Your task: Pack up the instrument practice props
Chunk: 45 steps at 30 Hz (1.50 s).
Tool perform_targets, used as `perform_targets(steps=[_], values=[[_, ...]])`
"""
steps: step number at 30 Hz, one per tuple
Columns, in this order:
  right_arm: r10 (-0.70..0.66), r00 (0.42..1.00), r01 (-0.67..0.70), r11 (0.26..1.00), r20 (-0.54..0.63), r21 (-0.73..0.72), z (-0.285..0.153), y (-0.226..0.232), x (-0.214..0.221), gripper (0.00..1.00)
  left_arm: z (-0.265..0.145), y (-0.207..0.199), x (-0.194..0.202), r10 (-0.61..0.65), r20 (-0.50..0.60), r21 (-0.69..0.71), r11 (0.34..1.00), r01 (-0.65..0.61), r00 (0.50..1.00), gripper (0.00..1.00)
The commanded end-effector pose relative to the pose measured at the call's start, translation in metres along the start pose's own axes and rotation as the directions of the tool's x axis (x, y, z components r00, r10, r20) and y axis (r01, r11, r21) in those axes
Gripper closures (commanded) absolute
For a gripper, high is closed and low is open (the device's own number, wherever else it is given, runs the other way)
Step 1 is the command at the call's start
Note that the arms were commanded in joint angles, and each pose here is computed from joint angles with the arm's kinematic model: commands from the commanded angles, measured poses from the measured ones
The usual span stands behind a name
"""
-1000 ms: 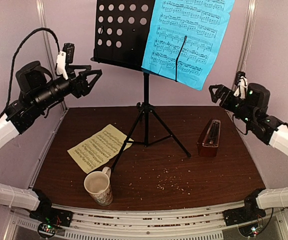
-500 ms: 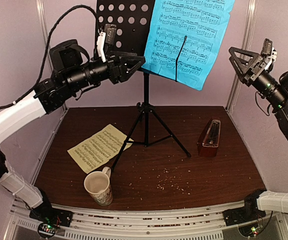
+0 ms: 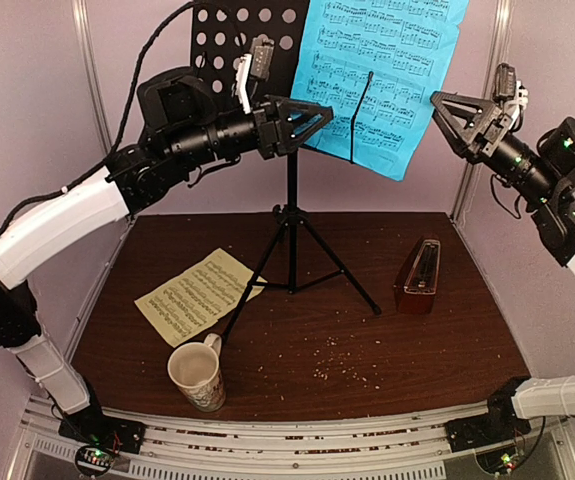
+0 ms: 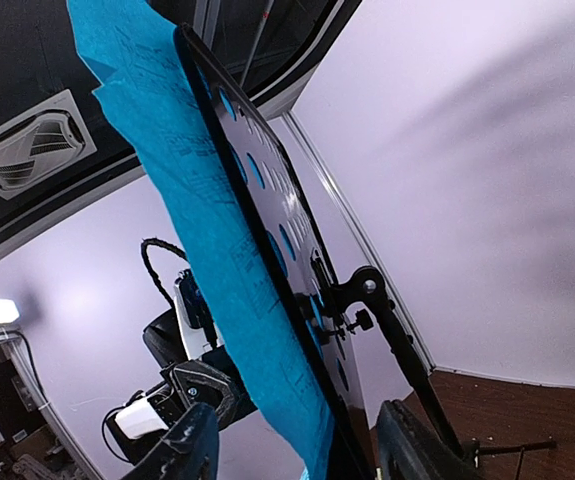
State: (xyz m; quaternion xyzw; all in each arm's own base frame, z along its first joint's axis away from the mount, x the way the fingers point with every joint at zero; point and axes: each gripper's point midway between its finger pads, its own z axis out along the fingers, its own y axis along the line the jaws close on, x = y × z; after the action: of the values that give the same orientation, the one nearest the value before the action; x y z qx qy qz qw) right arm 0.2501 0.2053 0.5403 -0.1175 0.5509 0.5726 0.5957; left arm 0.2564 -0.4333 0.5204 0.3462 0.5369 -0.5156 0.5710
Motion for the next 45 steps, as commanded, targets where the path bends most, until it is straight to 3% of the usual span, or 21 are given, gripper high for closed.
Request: perform_targets(steps=[1, 7, 23, 34, 41, 45], values=[[-0.060, 0.997, 0.062, 0.997, 0.045, -0.043, 0.000, 0.020, -0.015, 0.49, 0.006, -0.017, -0.026, 0.005, 0.082, 0.076, 0.997, -0.011, 0.997, 0.45], [-0.112, 0.992, 0.113, 0.993, 0.053, -0.017, 0.006, 0.021, -0.016, 0.65, 0.023, -0.015, -0.027, -0.008, 0.076, 0.091, 0.996, 0.001, 0.997, 0.46], [-0.162, 0.985, 0.159, 0.986, 0.064, 0.047, 0.013, 0.013, -0.017, 0.80, 0.049, -0.013, -0.015, -0.047, 0.064, 0.130, 0.991, 0.038, 0.997, 0.62], [-0.176, 0.982, 0.171, 0.983, 0.066, 0.070, 0.014, 0.008, -0.016, 0.94, 0.055, -0.028, -0.014, -0.048, 0.070, 0.179, 0.983, 0.035, 0.996, 0.57], [-0.178, 0.982, 0.173, 0.982, 0.070, 0.070, 0.013, 0.008, -0.017, 0.97, 0.057, -0.028, -0.014, -0.047, 0.072, 0.181, 0.983, 0.033, 0.996, 0.67], [-0.180, 0.981, 0.175, 0.982, 0.072, 0.071, 0.013, 0.008, -0.017, 0.99, 0.058, -0.028, -0.014, -0.048, 0.078, 0.182, 0.983, 0.033, 0.996, 0.82]])
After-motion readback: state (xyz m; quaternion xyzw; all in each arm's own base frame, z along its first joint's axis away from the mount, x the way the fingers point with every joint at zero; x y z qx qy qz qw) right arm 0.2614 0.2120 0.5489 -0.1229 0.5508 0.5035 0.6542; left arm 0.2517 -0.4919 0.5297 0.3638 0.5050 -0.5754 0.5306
